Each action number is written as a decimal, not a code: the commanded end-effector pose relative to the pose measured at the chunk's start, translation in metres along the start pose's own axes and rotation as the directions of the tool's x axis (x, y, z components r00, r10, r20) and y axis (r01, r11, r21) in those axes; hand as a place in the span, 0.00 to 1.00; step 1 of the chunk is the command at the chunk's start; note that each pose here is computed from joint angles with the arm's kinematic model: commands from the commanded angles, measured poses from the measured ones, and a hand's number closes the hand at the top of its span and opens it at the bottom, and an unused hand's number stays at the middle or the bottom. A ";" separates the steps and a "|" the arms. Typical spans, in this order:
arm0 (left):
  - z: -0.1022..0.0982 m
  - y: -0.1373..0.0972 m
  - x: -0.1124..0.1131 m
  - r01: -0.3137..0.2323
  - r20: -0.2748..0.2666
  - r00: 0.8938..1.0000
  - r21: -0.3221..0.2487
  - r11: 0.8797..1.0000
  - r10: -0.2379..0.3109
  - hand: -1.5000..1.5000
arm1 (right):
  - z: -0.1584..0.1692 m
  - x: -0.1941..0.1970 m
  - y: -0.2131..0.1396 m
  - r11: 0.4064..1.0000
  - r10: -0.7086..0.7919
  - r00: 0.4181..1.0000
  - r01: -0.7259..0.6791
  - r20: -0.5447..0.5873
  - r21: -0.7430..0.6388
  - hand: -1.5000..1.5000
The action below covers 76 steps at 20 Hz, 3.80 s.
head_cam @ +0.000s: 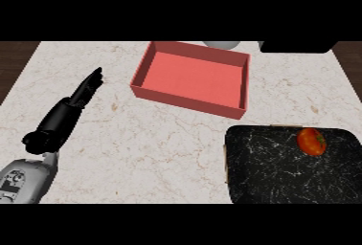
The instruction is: Pick the tomato from the tray and place it in the cardboard box
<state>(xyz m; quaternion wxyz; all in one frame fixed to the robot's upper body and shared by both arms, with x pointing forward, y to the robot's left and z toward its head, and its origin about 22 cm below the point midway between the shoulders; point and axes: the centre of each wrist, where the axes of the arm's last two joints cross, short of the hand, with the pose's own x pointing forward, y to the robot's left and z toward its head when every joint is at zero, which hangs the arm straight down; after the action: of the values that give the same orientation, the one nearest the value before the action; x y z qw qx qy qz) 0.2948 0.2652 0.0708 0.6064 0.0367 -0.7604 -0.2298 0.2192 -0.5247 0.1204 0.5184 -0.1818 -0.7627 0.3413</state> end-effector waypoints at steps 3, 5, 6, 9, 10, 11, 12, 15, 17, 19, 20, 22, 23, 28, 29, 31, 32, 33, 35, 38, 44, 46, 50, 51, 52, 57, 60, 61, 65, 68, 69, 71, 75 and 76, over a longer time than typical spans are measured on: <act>0.009 -0.003 -0.015 0.012 0.003 1.000 -0.003 1.000 -0.012 0.50 | -0.016 0.010 0.002 0.958 0.089 0.994 -0.104 0.067 0.266 0.00; 0.005 -0.001 -0.005 -0.001 -0.009 1.000 0.004 1.000 0.001 0.50 | -0.023 0.018 0.010 0.936 0.180 0.981 -0.192 0.067 0.296 0.00; 0.001 0.002 0.002 0.022 -0.006 1.000 0.006 1.000 -0.022 0.50 | -0.028 0.027 0.002 0.934 0.197 0.979 -0.203 0.048 0.295 0.00; -0.001 -0.017 0.000 0.000 -0.012 1.000 0.006 1.000 0.000 0.50 | -0.042 0.035 0.004 0.911 0.228 0.974 -0.218 0.011 0.350 0.00; 0.005 0.004 -0.010 0.010 -0.016 1.000 0.011 1.000 -0.010 0.50 | -0.035 0.037 0.033 0.909 0.231 0.973 -0.218 0.006 0.355 0.00; -0.004 -0.015 0.007 0.006 -0.004 1.000 0.008 1.000 -0.006 0.50 | -0.041 0.043 0.029 0.900 0.242 0.970 -0.225 0.001 0.373 0.00; 0.008 -0.017 -0.008 0.003 -0.015 1.000 0.012 1.000 -0.003 0.50 | -0.026 0.039 0.022 0.898 0.232 0.972 -0.201 -0.033 0.391 0.00; 0.004 0.003 -0.006 0.010 0.004 1.000 0.018 1.000 -0.010 0.50 | -0.043 0.050 0.034 0.891 0.234 0.972 -0.198 -0.038 0.408 0.00; -0.001 -0.009 -0.002 -0.002 -0.018 1.000 0.018 1.000 0.002 0.50 | -0.040 0.066 0.042 0.893 0.233 0.972 -0.200 -0.034 0.403 0.00; 0.007 0.005 -0.015 0.009 -0.003 1.000 0.009 1.000 -0.009 0.50 | -0.043 0.060 0.059 0.889 0.223 0.973 -0.180 -0.054 0.421 0.00; 0.002 0.009 -0.017 0.004 -0.022 1.000 0.017 1.000 -0.004 0.50 | -0.047 0.052 0.071 0.895 0.209 0.976 -0.168 -0.055 0.412 0.00; 0.007 -0.015 -0.012 0.009 -0.018 1.000 0.003 1.000 -0.009 0.50 | -0.048 0.049 0.067 0.881 0.269 0.961 -0.216 -0.069 0.420 0.00; 0.002 0.006 0.002 0.012 -0.011 1.000 0.016 1.000 -0.012 0.50 | -0.043 0.054 0.077 0.883 0.288 0.954 -0.229 -0.087 0.410 0.00; 0.009 0.011 0.019 0.009 -0.020 1.000 -0.011 1.000 -0.010 0.50 | -0.034 0.052 0.088 0.891 0.299 0.948 -0.235 -0.112 0.389 0.00; 0.014 -0.013 -0.001 0.011 -0.021 1.000 -0.010 1.000 -0.011 0.50 | -0.028 0.029 0.092 0.896 0.298 0.949 -0.242 -0.099 0.373 0.00; 0.014 -0.006 -0.015 0.024 -0.005 1.000 0.005 1.000 -0.024 0.50 | -0.065 0.052 0.091 0.884 0.317 0.944 -0.260 -0.089 0.388 0.00; 0.000 -0.005 -0.017 -0.011 -0.016 1.000 -0.006 1.000 0.011 0.50 | -0.057 0.047 0.097 0.889 0.309 0.947 -0.256 -0.086 0.380 0.00; -0.006 0.009 -0.004 0.003 -0.027 1.000 0.016 1.000 -0.003 0.50 | -0.060 0.043 0.099 0.887 0.317 0.943 -0.256 -0.104 0.384 0.00; 0.014 0.002 0.007 0.017 -0.016 1.000 0.011 1.000 -0.017 0.50 | -0.059 0.040 0.092 0.872 0.345 0.933 -0.277 -0.106 0.403 0.00; 0.014 0.000 -0.003 0.013 -0.014 1.000 0.000 1.000 -0.013 0.50 | -0.057 0.015 0.107 0.869 0.367 0.921 -0.289 -0.132 0.403 0.00; -0.001 -0.002 -0.009 -0.003 -0.014 1.000 0.009 1.000 0.003 0.50 | -0.072 0.030 0.126 0.883 0.328 0.938 -0.259 -0.117 0.392 0.00; 0.010 0.000 -0.004 0.007 -0.018 1.000 0.021 1.000 -0.006 0.50 | -0.071 0.020 0.125 0.865 0.331 0.938 -0.255 -0.107 0.433 0.00; 0.008 0.012 -0.008 0.007 -0.002 1.000 0.017 1.000 -0.007 0.50 | -0.082 0.004 0.129 0.862 0.320 0.941 -0.240 -0.111 0.447 0.00; -0.003 0.003 -0.004 0.000 -0.010 1.000 -0.007 1.000 0.000 0.50 | -0.067 0.003 0.138 0.861 0.326 0.939 -0.247 -0.109 0.445 0.00; 0.000 -0.007 -0.009 0.002 -0.017 1.000 0.002 1.000 -0.002 0.50 | -0.068 0.019 0.148 0.871 0.322 0.940 -0.246 -0.116 0.426 0.00; 0.001 -0.003 0.006 0.017 -0.023 1.000 0.026 1.000 -0.017 0.50 | -0.069 -0.008 0.143 0.861 0.379 0.910 -0.279 -0.170 0.425 0.00; -0.010 0.008 -0.001 0.008 -0.026 1.000 0.009 1.000 -0.008 0.50 | -0.058 -0.018 0.156 0.853 0.381 0.912 -0.283 -0.153 0.439 0.00; 0.006 -0.001 0.019 0.002 -0.005 1.000 0.000 1.000 -0.002 0.50 | -0.095 -0.002 0.152 0.856 0.367 0.917 -0.266 -0.159 0.443 0.00; -0.002 0.001 -0.003 0.008 -0.024 1.000 -0.002 1.000 -0.008 0.50 | -0.093 -0.021 0.155 0.854 0.345 0.926 -0.242 -0.153 0.460 0.00; 0.004 0.014 -0.014 -0.010 -0.001 1.000 -0.012 1.000 0.010 0.50 | -0.093 -0.030 0.166 0.850 0.342 0.938 -0.285 -0.053 0.443 1.00; 0.010 -0.014 -0.020 0.015 -0.020 1.000 0.006 1.000 -0.015 0.50 | -0.094 -0.016 0.181 0.840 0.357 0.934 -0.320 -0.003 0.439 1.00; 0.007 -0.009 0.008 -0.001 -0.006 1.000 0.004 1.000 0.001 0.50 | -0.088 -0.025 0.176 0.855 0.363 0.932 -0.333 0.002 0.397 1.00; -0.002 -0.008 0.005 0.018 -0.016 1.000 0.011 1.000 -0.018 0.50 | -0.101 -0.024 0.170 0.881 0.373 0.927 -0.367 0.038 0.300 1.00; 0.006 0.012 0.016 0.016 -0.016 1.000 0.007 1.000 -0.016 0.50 | -0.083 -0.022 0.170 0.873 0.386 0.921 -0.384 0.056 0.299 1.00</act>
<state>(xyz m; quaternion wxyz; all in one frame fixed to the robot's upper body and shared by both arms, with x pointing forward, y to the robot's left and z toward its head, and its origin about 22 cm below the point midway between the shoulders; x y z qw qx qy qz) 0.2880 0.2698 0.0714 0.6104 0.0456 -0.7565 -0.2303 0.2960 -0.3899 0.0022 0.4885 -0.2383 -0.6311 0.5534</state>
